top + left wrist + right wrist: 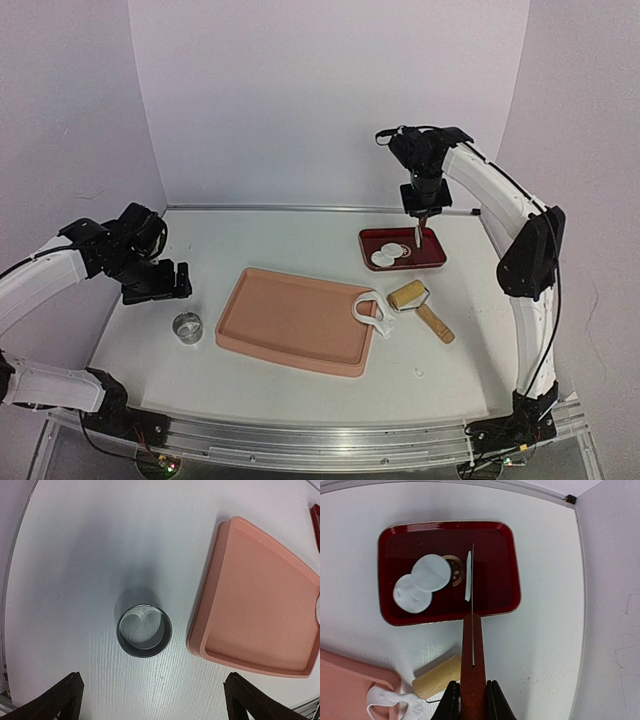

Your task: Roll out the dumpling wrappers from the dough

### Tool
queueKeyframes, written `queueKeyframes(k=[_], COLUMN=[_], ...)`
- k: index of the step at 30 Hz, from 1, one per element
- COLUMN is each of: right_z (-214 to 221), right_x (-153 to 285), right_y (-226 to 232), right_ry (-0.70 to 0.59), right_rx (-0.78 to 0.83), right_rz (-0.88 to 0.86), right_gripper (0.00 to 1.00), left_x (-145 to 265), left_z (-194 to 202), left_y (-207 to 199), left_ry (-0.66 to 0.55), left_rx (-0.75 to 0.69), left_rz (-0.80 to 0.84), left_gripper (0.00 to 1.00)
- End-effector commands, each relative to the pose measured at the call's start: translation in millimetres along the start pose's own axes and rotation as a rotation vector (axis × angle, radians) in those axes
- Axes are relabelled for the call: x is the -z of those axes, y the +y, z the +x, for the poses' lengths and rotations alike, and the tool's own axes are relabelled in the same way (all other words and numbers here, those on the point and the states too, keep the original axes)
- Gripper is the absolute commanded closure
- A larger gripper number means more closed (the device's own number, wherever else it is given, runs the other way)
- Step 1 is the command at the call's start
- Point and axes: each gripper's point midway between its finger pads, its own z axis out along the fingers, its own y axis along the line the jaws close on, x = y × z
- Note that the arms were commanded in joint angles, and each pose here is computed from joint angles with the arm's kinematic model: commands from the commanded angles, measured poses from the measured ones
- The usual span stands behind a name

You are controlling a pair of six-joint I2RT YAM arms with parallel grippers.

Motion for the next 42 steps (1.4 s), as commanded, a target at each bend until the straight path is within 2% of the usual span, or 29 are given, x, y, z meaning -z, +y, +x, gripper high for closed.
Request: queueKeyframes(k=[1, 4, 7, 11, 15, 19, 25, 27, 30, 32, 33, 35, 36, 40, 42], right_z=[12, 8, 18, 22, 21, 15, 15, 24, 27, 38, 39, 36, 34, 13, 3], right_x=[4, 3, -13, -18, -19, -6, -4, -10, -11, -10, -5, 3, 5, 22, 37], right_y=[-24, -8, 18, 33, 24, 30, 26, 49, 53, 85, 91, 81, 73, 24, 16], right_ry=[0.027, -0.007, 0.035, 0.029, 0.018, -0.022, -0.046, -0.014, -0.018, -0.021, -0.056, -0.122, -0.132, -0.178, -0.218], right_rx=[0.097, 0.168, 0.188, 0.208, 0.239, 0.222, 0.217, 0.229, 0.265, 0.29, 0.34, 0.436, 0.434, 0.264, 0.25], right_rz=[0.226, 0.273, 0.204, 0.177, 0.244, 0.173, 0.202, 0.084, 0.125, -0.02, 0.028, 0.236, 0.282, 0.309, 0.317], right_gripper=[1.0, 1.0, 1.0, 1.0, 1.0, 1.0, 1.0, 1.0, 1.0, 1.0, 1.0, 1.0, 1.0, 1.0, 1.0], left_x=[4, 3, 3, 6, 7, 5, 1, 1, -1, -2, -2, -2, -2, 0, 0], left_z=[-7, -6, -6, -7, -7, -6, -4, -4, -3, -3, -3, -2, -2, -1, -1], left_y=[-4, -4, -4, -3, -3, -5, -7, -8, -8, -9, -9, -9, -8, -8, -9], left_ry=[-0.03, -0.028, -0.03, -0.04, -0.044, -0.034, -0.018, -0.013, -0.003, 0.0, 0.0, 0.004, 0.005, 0.005, 0.005], left_rx=[-0.005, -0.005, -0.004, 0.0, 0.001, -0.002, -0.009, -0.008, -0.011, -0.008, -0.009, -0.009, -0.008, 0.002, 0.0], left_rz=[0.018, 0.017, 0.017, 0.019, 0.022, 0.03, 0.033, 0.035, 0.033, 0.034, 0.035, 0.032, 0.03, 0.033, 0.037], left_gripper=[0.0, 0.0, 0.0, 0.0, 0.0, 0.0, 0.0, 0.0, 0.0, 0.0, 0.0, 0.0, 0.0, 0.0, 0.0])
